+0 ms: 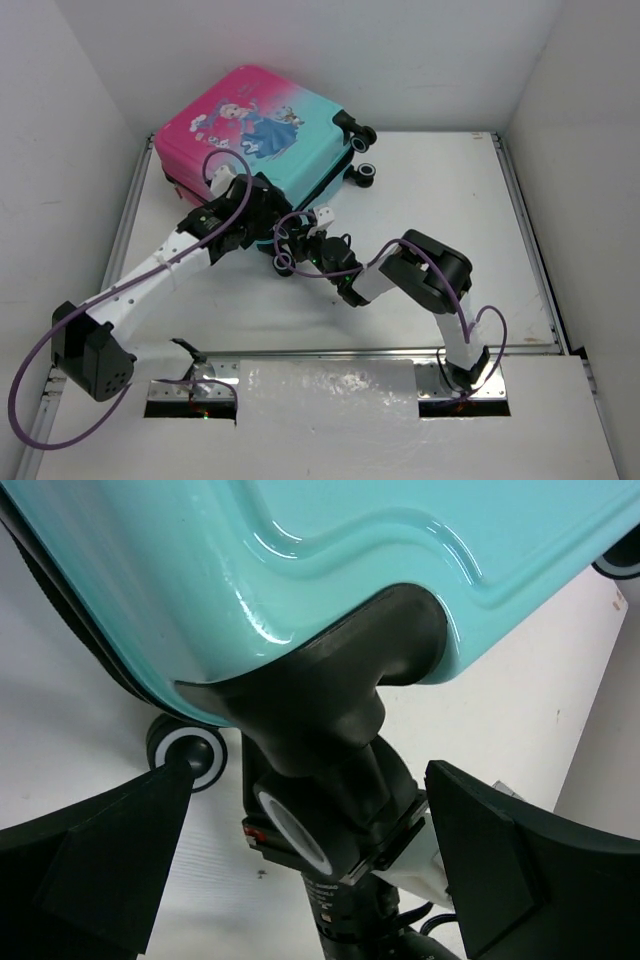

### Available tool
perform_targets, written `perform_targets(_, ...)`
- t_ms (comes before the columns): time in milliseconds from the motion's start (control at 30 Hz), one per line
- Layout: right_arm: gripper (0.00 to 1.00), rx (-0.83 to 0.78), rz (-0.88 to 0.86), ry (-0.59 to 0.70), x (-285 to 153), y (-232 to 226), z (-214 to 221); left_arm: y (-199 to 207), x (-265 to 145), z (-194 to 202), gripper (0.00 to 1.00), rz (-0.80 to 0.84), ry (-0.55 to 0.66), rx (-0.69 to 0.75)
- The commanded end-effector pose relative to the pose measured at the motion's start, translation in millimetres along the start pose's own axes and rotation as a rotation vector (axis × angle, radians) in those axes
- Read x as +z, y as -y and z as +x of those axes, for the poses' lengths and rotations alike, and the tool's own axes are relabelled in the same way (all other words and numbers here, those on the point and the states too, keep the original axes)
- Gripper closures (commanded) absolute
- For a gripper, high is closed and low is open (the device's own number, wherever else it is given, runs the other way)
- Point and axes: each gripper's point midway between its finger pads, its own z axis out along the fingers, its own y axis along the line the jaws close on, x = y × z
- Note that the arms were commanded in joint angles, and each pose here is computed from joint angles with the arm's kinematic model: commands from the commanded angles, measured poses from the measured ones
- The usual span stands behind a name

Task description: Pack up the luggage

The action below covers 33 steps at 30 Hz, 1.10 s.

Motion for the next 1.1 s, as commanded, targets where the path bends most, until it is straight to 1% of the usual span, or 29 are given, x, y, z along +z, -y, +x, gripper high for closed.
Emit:
perform_targets(0, 1.00, 0.005, -0.076, 0.293, 22.8, -3.3, -86.6, 27.4, -6.0, -11.3, 0.00, 0.042, 0.018, -0.097)
perform_targets(100, 1.00, -0.012, -0.100, 0.280, 23.5, -6.2, -79.8, 32.8, 5.2, -4.9, 0.00, 0.020, -0.007, -0.086)
perform_targets(233, 1.00, -0.046, -0.119, 0.267, 22.9, -8.3, -75.8, 27.7, 15.7, 13.8, 0.00, -0.036, -0.069, -0.062)
perform_targets(333, 1.00, -0.064, -0.117, 0.268, 21.4, -7.1, -75.7, 22.1, 23.5, 20.6, 0.01, -0.081, -0.089, -0.044)
perform_targets(367, 1.00, -0.072, -0.117, 0.267, 20.1, -6.7, -75.3, 22.0, 27.3, 21.6, 0.03, -0.088, -0.091, -0.041)
perform_targets(400, 1.00, -0.074, -0.113, 0.271, 19.0, -6.0, -76.9, 21.6, 30.7, 23.1, 0.09, -0.094, -0.094, -0.031)
perform_targets(433, 1.00, -0.074, -0.106, 0.270, 18.7, -4.0, -76.3, 21.5, 32.6, 24.9, 0.19, -0.095, -0.099, -0.029)
perform_targets(467, 1.00, -0.068, -0.091, 0.275, 18.1, -1.8, -77.4, 22.4, 33.3, 25.6, 0.53, -0.092, -0.102, -0.016)
perform_targets(500, 1.00, -0.062, -0.084, 0.288, 16.5, -0.7, -80.4, 20.1, 34.7, 26.0, 0.71, -0.102, -0.102, -0.012)
perform_targets(533, 1.00, -0.048, -0.079, 0.297, 13.0, 0.5, -82.8, 19.6, 36.7, 24.7, 0.97, -0.103, -0.100, -0.002)
perform_targets(567, 1.00, -0.031, -0.069, 0.312, 10.6, 1.8, -87.2, 17.0, 37.1, 23.6, 1.00, -0.115, -0.100, -0.001)
perform_targets(600, 1.00, -0.012, -0.039, 0.329, 5.5, 8.2, -90.3, 15.5, 38.0, 20.4, 1.00, -0.123, -0.093, 0.005)
perform_targets(667, 1.00, 0.035, -0.027, 0.363, -1.0, 7.1, -104.4, 18.0, 36.8, 7.9, 1.00, -0.121, -0.051, 0.022)
perform_targets(733, 1.00, 0.031, -0.061, 0.369, -0.4, -2.1, -111.6, 24.1, 32.1, -6.1, 1.00, -0.097, -0.001, 0.025)
perform_targets(833, 1.00, 0.003, -0.060, 0.337, 9.7, -7.5, -111.5, 31.2, 29.2, -17.5, 1.00, -0.048, 0.046, 0.042)
perform_targets(900, 1.00, -0.014, -0.013, 0.288, 15.5, 0.2, -100.6, 30.0, 29.6, -18.9, 1.00, -0.050, 0.052, 0.048)
perform_targets(967, 1.00, 0.004, 0.128, 0.267, 15.3, 25.8, -94.5, 20.7, 28.0, -19.8, 1.00, -0.083, 0.063, 0.029)
perform_targets(1000, 1.00, 0.000, 0.195, 0.219, 14.9, 38.0, -83.5, 10.0, 28.9, -18.4, 1.00, -0.112, 0.077, 0.025)
perform_targets(1067, 1.00, 0.020, 0.326, 0.217, 9.2, 60.5, -81.2, -1.2, 20.1, -27.8, 1.00, -0.133, 0.135, -0.040)
